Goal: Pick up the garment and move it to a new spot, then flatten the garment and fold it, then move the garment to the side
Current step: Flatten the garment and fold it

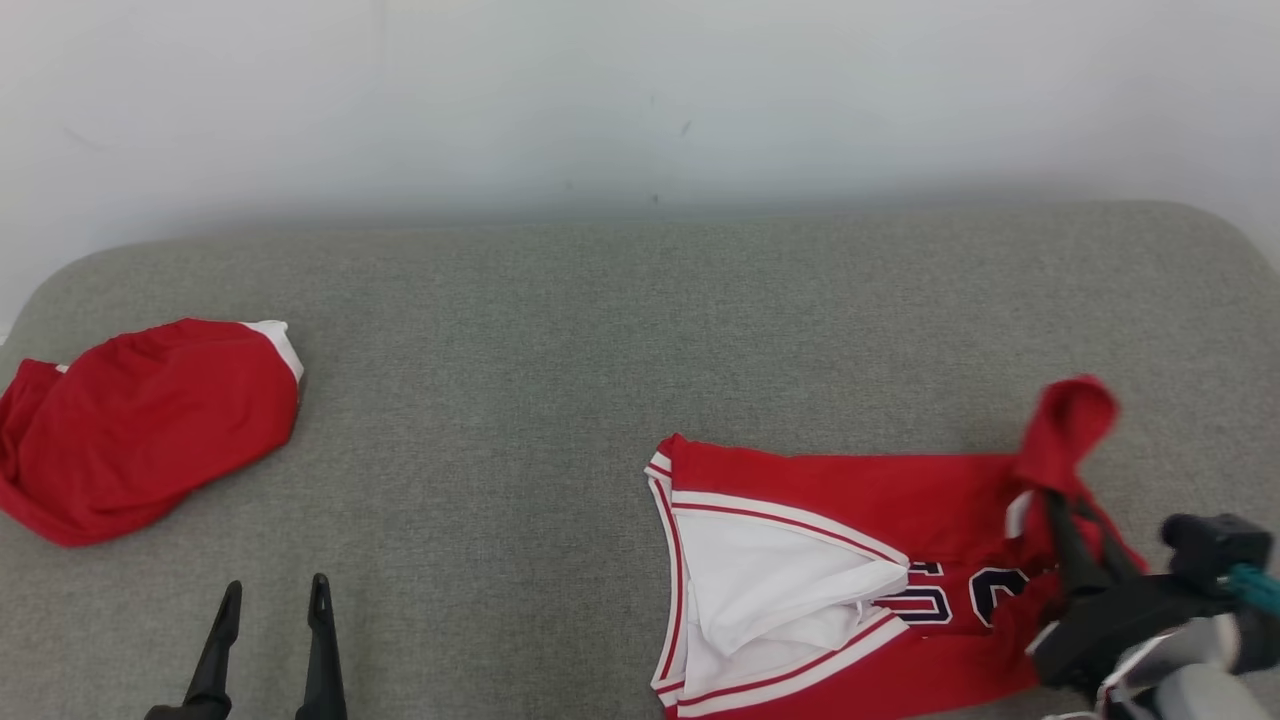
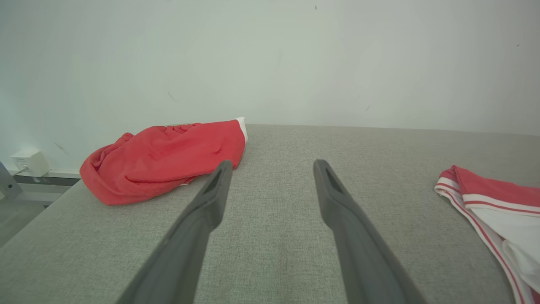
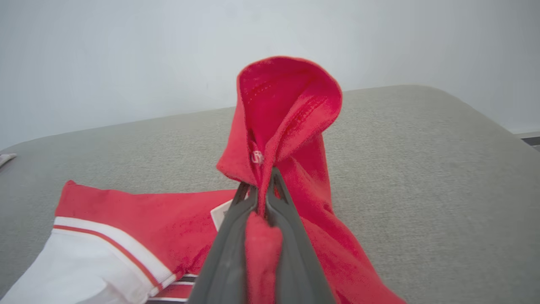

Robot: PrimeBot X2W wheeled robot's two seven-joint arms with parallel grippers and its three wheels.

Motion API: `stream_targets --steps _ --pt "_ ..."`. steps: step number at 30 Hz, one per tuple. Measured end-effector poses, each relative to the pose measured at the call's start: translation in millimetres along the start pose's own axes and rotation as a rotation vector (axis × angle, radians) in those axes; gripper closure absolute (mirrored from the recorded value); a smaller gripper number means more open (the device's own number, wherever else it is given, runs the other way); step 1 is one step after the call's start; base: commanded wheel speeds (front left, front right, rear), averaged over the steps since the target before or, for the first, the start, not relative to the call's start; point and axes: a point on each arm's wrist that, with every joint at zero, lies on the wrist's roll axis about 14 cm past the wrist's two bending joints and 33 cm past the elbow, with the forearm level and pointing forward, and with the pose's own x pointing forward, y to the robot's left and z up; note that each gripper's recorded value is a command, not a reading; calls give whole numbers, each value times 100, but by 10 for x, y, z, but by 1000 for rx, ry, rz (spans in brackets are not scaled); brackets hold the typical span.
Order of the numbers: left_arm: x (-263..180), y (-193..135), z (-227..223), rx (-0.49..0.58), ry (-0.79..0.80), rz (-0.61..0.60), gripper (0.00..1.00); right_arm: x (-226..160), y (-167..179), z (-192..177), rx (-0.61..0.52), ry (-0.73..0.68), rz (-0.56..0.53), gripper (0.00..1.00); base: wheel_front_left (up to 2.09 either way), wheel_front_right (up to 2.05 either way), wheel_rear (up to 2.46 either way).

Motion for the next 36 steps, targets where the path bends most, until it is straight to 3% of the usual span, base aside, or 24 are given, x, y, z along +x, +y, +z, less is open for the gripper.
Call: stream_targets --steps 8,13,18,25,26,27,36 --pt "-40 14 5 -12 -1 9 0 15 1126 -124 60 31 268 100 0 0 0" --pt "-82 81 -10 -10 5 33 0 -28 1656 -189 97 53 389 100 0 0 0" --pt "-78 121 -14 -10 7 45 0 -58 1978 -310 132 93 451 100 0 0 0" --pt "-84 140 -55 -16 20 53 0 -64 2151 -512 159 148 475 100 0 0 0" --pt "-83 140 -61 -17 22 53 0 -56 2144 -520 160 148 471 60 0 0 0" --pt "-78 136 -63 -18 22 52 0 -47 2131 -519 161 143 466 0 0 0 0" --pt "-47 100 -37 -21 13 41 0 82 1810 -129 128 -30 399 0 0 0 0"
